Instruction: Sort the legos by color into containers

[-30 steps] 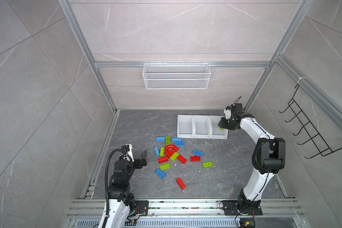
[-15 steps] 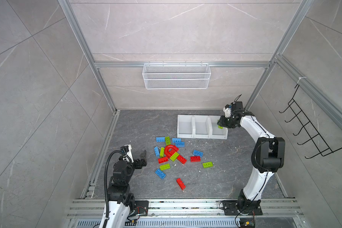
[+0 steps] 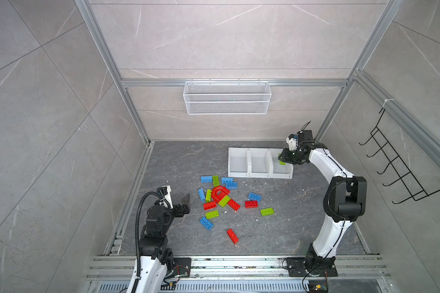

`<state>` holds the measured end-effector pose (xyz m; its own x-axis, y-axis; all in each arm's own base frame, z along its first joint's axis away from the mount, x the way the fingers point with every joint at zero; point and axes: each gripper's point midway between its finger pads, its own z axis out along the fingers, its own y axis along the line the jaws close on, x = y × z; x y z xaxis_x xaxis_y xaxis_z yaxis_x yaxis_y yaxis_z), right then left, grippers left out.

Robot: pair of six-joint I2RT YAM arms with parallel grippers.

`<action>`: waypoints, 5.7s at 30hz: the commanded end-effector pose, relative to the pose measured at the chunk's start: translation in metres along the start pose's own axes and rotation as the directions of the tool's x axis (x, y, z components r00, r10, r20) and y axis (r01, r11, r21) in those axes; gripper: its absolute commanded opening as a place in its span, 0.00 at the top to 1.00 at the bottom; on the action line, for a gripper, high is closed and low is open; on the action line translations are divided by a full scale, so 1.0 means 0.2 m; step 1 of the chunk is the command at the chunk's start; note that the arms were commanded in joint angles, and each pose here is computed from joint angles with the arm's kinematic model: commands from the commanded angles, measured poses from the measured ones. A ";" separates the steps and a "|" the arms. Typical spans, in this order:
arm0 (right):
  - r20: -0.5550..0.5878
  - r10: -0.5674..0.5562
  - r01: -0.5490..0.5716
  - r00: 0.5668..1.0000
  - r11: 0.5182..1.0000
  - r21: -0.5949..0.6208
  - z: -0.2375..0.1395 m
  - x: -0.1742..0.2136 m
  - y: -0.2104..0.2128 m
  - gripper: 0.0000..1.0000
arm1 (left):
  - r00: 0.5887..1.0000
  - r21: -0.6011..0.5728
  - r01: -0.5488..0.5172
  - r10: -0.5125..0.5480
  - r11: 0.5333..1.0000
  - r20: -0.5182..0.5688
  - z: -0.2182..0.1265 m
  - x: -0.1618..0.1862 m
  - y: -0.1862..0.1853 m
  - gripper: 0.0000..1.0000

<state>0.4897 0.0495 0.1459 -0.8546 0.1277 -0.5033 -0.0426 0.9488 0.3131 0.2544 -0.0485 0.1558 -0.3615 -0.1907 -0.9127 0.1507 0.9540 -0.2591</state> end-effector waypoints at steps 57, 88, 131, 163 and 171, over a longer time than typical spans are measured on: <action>-0.142 -0.224 0.226 0.964 0.974 -0.001 -0.28 1.10 0.60 0.19 | 0.995 0.250 -0.094 0.097 0.964 0.000 0.26 -0.03 -0.33 0.00; -0.258 -0.154 0.177 0.954 0.982 0.071 -0.15 1.31 0.53 0.14 | 0.995 0.214 -0.096 0.097 0.972 0.009 0.25 -0.04 -0.30 0.00; -0.404 -0.140 0.246 0.904 0.944 0.222 -0.02 1.50 0.36 0.10 | 0.995 0.218 -0.101 0.102 0.971 0.003 0.26 -0.04 -0.30 0.00; -0.304 -0.171 0.230 0.937 0.958 0.169 -0.13 1.24 0.40 0.46 | 0.995 0.216 -0.099 0.099 0.971 0.011 0.25 -0.05 -0.30 0.00; -0.152 -0.110 0.129 0.982 0.984 0.120 -0.20 0.75 0.34 0.49 | 0.995 0.216 -0.100 0.100 0.971 0.010 0.25 -0.04 -0.30 0.00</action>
<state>0.3165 0.1239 0.1073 -0.9279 0.0001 -0.3729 -0.0521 0.9902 0.1297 0.2922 -0.1160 0.1503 -0.3862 -0.0949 -0.9175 0.3685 0.8960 -0.2478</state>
